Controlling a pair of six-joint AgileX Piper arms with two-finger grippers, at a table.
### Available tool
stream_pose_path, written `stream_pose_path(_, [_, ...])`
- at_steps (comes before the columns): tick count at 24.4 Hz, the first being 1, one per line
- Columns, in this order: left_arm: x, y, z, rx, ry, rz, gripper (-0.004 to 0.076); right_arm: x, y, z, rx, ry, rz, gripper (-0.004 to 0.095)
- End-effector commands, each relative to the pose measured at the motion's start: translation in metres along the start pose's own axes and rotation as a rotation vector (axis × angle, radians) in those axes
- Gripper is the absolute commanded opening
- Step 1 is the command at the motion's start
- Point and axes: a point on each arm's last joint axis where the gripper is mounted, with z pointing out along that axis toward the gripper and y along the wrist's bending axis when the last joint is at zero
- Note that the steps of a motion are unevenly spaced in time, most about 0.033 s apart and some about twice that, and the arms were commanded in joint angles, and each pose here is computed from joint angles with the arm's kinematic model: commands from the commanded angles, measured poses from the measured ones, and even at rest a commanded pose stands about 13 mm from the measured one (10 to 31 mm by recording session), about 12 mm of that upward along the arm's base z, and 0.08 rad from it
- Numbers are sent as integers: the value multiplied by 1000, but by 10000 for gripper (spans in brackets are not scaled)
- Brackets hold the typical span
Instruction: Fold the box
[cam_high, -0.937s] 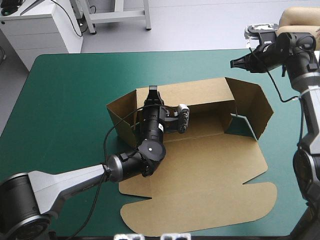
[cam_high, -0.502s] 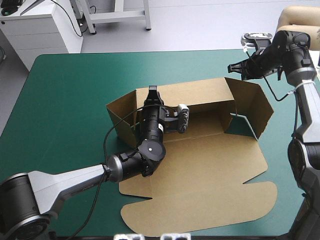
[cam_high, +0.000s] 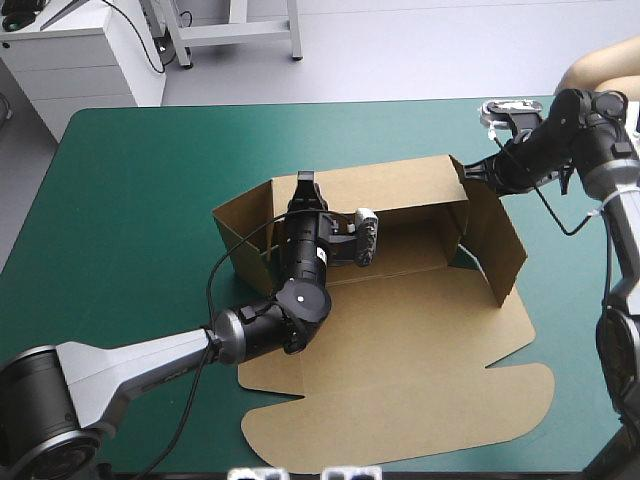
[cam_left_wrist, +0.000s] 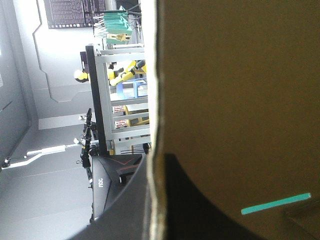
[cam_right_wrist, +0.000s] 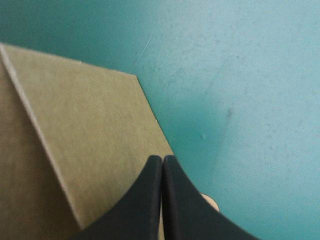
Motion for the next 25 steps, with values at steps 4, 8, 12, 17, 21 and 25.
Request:
stream_pose_path(4, [8,28,-12,-100,13,-39,-8,29,16,-54,-42,-123,-53,-20])
stream_pose_path(8, [7,28,-12,-97,5,-39,-8,45,21,-54,-67,-147,-62,-20])
stream_pose_path(12, [7,28,-12,-96,3,-39,-8,65,23,-46,-74,-198,-64,-20])
stream_pose_path(17, [7,28,-12,-96,3,-39,-8,88,24,-46,-34,-398,-136,-20])
stream_pose_path(21, [7,28,-12,-96,3,-39,-8,90,25,-44,-31,-413,-199,-17])
stream_pose_path(25, [7,28,-12,-96,3,-39,-8,88,26,-38,-43,-397,-314,93])
